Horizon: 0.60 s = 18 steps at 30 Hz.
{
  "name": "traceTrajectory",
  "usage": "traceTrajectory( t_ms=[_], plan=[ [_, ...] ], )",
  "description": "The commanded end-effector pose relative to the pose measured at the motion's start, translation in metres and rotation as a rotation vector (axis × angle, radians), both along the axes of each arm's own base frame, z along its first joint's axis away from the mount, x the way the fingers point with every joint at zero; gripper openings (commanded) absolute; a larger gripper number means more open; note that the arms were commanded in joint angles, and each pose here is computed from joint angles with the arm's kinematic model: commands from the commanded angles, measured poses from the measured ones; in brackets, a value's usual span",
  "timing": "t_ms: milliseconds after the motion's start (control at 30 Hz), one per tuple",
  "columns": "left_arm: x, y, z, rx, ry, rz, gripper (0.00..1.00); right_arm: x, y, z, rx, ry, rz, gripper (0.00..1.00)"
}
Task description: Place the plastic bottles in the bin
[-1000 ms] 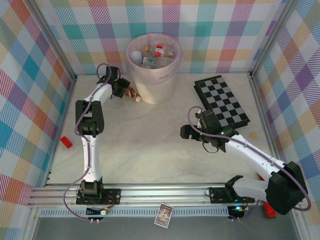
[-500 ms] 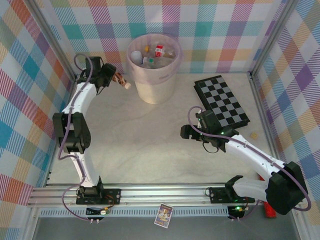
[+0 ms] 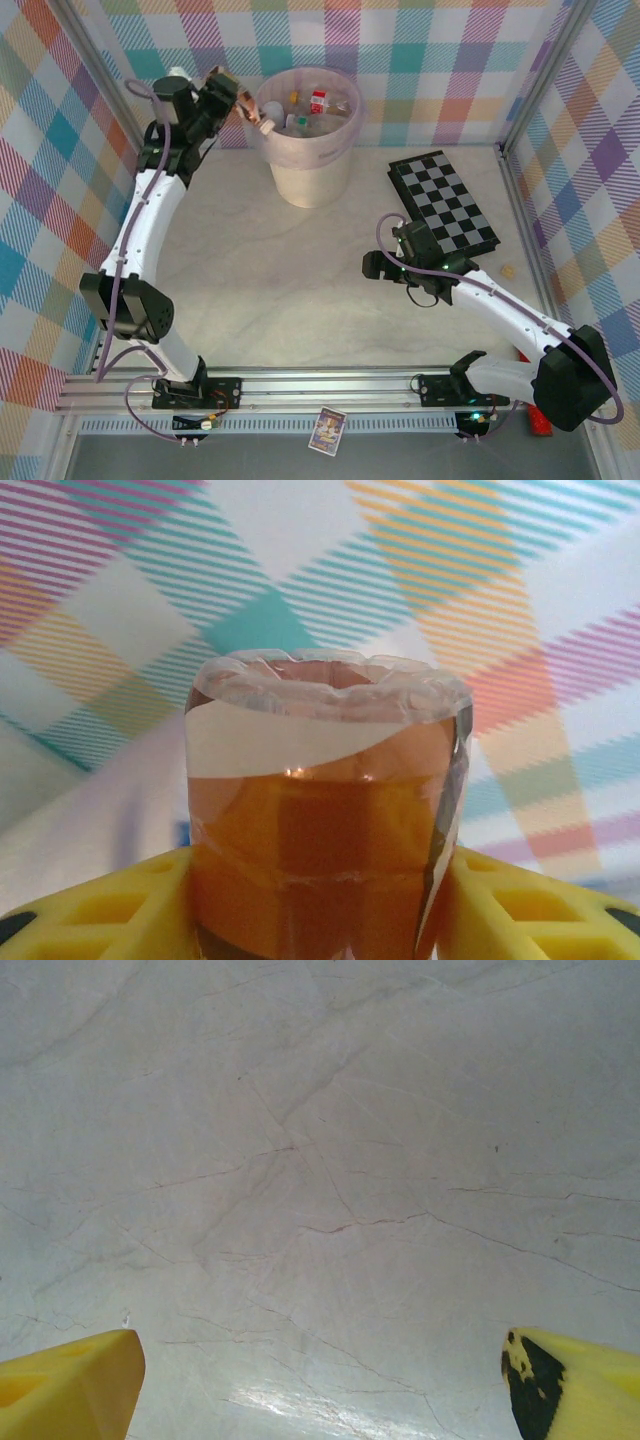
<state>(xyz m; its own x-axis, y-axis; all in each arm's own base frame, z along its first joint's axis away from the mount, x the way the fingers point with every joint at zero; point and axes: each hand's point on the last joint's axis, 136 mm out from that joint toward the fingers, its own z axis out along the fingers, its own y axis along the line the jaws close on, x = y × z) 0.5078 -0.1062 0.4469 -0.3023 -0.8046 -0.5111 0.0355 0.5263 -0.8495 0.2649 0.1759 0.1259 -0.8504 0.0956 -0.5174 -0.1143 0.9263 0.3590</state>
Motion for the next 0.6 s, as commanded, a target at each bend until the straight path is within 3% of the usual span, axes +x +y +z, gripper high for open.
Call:
traceTrajectory(
  t_ms=[0,267,567],
  plan=[
    [-0.002,-0.026,0.033,0.013,-0.089,-0.044,0.54,0.006,0.005,0.013,0.026,-0.025,0.006,0.92],
    [0.042,-0.068,0.009,0.009,-0.042,-0.072,0.54,0.003,0.001,0.017,0.023,-0.035,-0.004,0.92],
    [0.101,-0.078,-0.030,-0.046,0.000,-0.007,0.52,0.001,-0.002,0.014,0.016,-0.035,-0.007,0.92]
  ],
)
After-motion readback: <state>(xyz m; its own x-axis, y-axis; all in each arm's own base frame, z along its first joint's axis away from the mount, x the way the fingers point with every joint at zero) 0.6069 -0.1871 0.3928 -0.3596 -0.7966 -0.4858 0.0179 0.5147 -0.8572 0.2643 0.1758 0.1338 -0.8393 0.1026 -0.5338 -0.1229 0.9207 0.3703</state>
